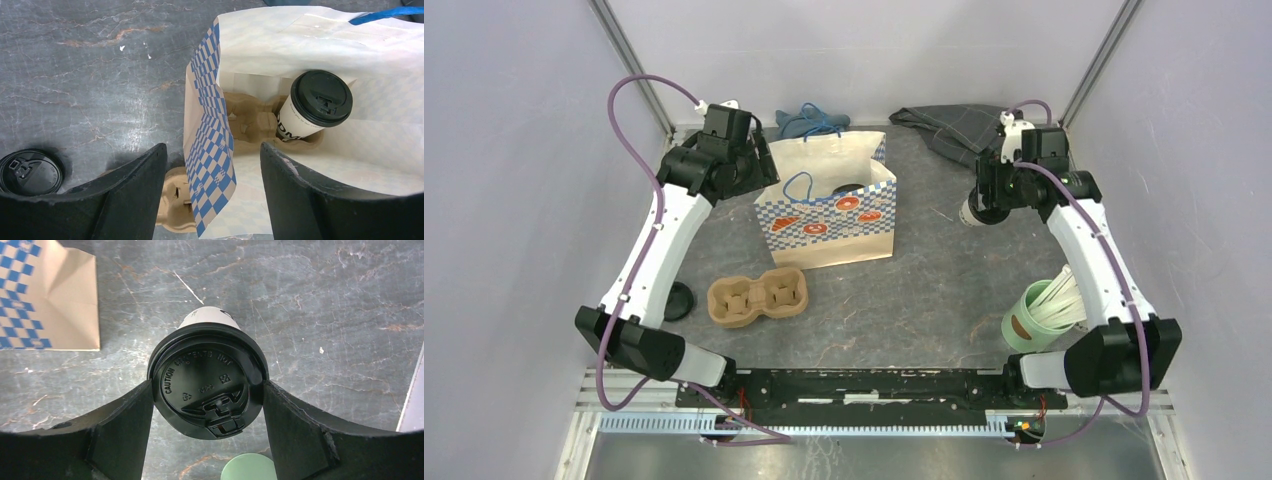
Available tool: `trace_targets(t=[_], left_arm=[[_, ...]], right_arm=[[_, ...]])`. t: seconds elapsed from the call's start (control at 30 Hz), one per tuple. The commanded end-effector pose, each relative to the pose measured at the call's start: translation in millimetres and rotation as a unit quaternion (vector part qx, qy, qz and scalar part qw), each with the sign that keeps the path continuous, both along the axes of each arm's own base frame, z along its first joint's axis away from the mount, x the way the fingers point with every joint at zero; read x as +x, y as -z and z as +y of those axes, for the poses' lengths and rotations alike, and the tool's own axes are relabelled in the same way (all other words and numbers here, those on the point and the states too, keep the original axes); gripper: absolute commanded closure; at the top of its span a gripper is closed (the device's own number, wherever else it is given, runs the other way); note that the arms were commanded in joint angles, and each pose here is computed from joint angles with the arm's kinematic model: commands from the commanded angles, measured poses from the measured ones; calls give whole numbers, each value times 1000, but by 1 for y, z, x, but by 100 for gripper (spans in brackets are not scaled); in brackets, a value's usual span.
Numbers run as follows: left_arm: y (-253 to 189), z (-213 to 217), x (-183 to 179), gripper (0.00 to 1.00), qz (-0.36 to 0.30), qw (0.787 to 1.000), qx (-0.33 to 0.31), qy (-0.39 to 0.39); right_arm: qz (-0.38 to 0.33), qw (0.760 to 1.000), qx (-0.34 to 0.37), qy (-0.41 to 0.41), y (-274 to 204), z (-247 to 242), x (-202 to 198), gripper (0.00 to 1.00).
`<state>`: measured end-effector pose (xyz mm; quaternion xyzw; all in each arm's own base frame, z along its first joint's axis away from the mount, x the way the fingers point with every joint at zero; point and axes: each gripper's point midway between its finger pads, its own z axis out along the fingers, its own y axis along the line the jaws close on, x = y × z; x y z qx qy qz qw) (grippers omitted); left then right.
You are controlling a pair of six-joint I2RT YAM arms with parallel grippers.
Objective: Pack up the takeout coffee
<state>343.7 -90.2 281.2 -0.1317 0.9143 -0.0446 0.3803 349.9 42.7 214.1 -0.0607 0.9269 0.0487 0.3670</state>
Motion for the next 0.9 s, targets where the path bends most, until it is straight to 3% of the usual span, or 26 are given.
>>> trace_targets(t=[0.0,0.23,0.4,0.5,0.67,0.8,0.87], left_arm=[[-21,0,8,26,-38,999,-9,-4],[-1,-11,15,40,5,1000,-7,23],[2,-2,24,63,-9,999,35,35],[-1,-1,34,79,-28,997,54,51],[-19,-24,47,94,-85,993,8,87],[-47,-44,44,96,-177,976,-57,117],[-61,-51,38,96,-242,957,-80,138]], right_arm=[[-62,997,36,-13,-34,12,-2,22],[-100,994,36,-23,-67,12,-19,21],[-185,979,62,-58,-131,31,-24,21],[-246,958,94,-115,-182,60,-32,21],[-323,907,141,-230,-249,116,-58,22],[-330,865,182,-331,-268,165,-86,22],[-325,848,193,-371,-267,186,-97,22]])
